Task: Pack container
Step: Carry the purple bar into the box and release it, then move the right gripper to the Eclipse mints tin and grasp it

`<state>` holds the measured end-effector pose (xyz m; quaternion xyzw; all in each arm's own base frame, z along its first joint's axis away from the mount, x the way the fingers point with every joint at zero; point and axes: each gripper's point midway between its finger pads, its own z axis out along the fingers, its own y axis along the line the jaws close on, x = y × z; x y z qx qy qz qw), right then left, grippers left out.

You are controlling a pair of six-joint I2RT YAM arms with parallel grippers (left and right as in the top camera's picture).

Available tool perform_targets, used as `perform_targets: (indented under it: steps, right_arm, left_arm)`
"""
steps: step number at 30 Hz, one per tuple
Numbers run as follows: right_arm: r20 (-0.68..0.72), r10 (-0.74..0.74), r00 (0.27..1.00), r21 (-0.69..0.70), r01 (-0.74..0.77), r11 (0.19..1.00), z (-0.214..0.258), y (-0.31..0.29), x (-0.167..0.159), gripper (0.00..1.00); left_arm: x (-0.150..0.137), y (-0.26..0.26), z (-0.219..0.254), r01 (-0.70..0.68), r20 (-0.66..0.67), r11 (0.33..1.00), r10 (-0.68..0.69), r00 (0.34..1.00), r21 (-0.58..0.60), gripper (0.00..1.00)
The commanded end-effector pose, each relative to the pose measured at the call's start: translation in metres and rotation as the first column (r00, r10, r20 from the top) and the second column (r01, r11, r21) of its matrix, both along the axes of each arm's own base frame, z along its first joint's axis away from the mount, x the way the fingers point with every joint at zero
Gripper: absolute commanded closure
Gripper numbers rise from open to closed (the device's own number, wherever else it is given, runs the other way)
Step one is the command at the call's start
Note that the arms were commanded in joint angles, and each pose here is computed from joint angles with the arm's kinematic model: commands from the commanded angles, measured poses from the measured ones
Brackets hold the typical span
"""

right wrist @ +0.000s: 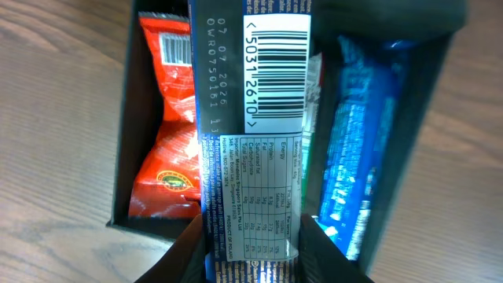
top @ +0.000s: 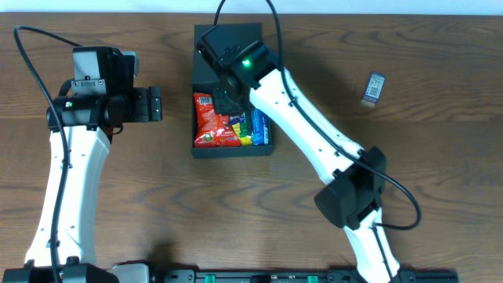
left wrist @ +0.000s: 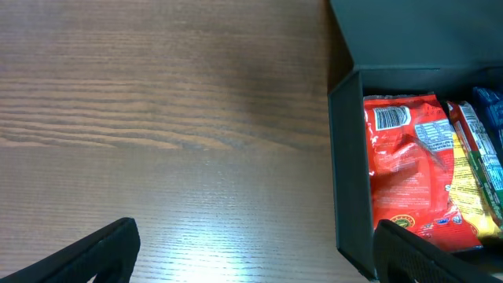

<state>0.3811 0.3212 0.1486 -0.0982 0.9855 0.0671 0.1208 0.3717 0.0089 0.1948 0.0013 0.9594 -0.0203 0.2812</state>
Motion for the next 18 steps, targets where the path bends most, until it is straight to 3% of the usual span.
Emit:
perform_targets:
  steps: [1, 9, 15, 18]
  right_arm:
    - [-0.107, -0.050, 0.993, 0.003, 0.051, 0.999, -0.035, 0.009, -0.009, 0.97]
    - [-0.215, -0.123, 0.969, -0.025, 0.120, 0.992, -0.077, 0.014, -0.016, 0.96]
    - [-0.189, -0.142, 0.972, -0.068, 0.131, 0.989, -0.084, 0.006, -0.010, 0.95]
    - [-0.184, -0.143, 0.973, -0.072, 0.132, 0.989, -0.084, 0.006, -0.010, 0.77]
  left_arm:
    - [0.004, -0.001, 0.006, 0.000, 0.014, 1.000, 0.001, 1.000, -0.010, 0.05]
    - [0.004, -0.004, 0.006, 0.009, 0.014, 0.999, -0.008, 1.000, -0.031, 0.05]
    - [0.004, -0.004, 0.006, 0.008, 0.013, 0.999, -0.008, 1.000, -0.031, 0.05]
    - [0.004, -0.004, 0.006, 0.008, 0.013, 0.999, -0.008, 1.000, -0.031, 0.05]
